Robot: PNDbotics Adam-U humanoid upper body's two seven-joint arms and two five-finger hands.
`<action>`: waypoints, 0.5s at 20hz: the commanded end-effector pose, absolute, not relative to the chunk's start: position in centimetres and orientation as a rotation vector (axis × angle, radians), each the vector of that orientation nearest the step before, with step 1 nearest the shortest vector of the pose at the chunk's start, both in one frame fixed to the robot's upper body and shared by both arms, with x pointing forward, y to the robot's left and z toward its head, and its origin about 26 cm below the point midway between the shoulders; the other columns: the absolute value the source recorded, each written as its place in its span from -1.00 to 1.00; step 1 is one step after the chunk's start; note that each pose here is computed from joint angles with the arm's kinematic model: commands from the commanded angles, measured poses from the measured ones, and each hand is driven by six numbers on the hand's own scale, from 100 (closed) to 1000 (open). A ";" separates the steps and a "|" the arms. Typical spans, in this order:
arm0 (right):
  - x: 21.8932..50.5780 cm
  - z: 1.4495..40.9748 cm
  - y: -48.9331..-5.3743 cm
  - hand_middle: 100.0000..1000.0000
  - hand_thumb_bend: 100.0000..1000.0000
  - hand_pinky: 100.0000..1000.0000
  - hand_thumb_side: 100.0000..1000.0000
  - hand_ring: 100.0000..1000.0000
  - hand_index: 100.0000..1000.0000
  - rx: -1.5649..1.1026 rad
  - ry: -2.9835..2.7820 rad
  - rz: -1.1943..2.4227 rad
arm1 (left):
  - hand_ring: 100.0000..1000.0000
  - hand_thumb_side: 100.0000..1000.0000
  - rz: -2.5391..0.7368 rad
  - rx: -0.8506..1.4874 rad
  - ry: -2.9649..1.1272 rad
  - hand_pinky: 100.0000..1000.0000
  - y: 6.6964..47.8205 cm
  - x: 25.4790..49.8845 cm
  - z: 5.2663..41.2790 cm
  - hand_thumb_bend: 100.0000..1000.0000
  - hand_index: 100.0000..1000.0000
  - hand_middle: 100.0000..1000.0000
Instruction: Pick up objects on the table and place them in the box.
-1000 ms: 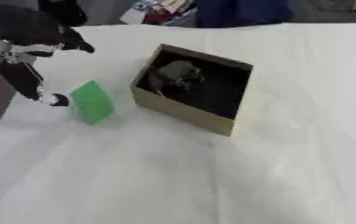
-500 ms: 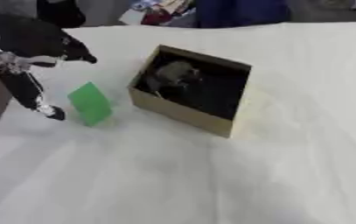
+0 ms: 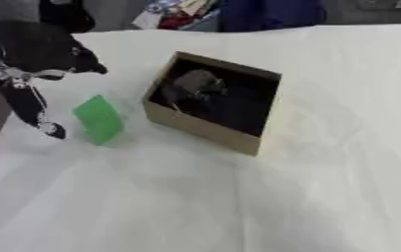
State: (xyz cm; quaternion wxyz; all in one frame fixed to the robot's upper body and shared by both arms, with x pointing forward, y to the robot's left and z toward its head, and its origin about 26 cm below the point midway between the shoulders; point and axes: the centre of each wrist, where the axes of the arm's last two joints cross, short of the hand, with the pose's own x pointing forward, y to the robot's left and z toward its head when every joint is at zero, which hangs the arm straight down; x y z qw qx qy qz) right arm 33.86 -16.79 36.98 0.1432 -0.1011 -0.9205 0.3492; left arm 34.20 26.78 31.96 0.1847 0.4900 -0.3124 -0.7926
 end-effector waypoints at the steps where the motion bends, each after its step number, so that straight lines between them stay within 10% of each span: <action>1: 33.1 37.9 -16.7 0.58 -0.49 0.90 0.03 0.65 0.73 -0.296 -2.692 1.007 | 0.77 -0.01 -2.280 1.398 -0.810 0.82 27.0 34.3 32.9 0.29 1.00 0.71; 10: 33.0 37.9 -16.8 0.58 -0.50 0.91 0.04 0.65 0.73 -0.294 -2.693 0.993 | 0.75 -0.04 -2.318 1.369 -0.776 0.82 26.9 35.7 32.1 0.23 1.00 0.72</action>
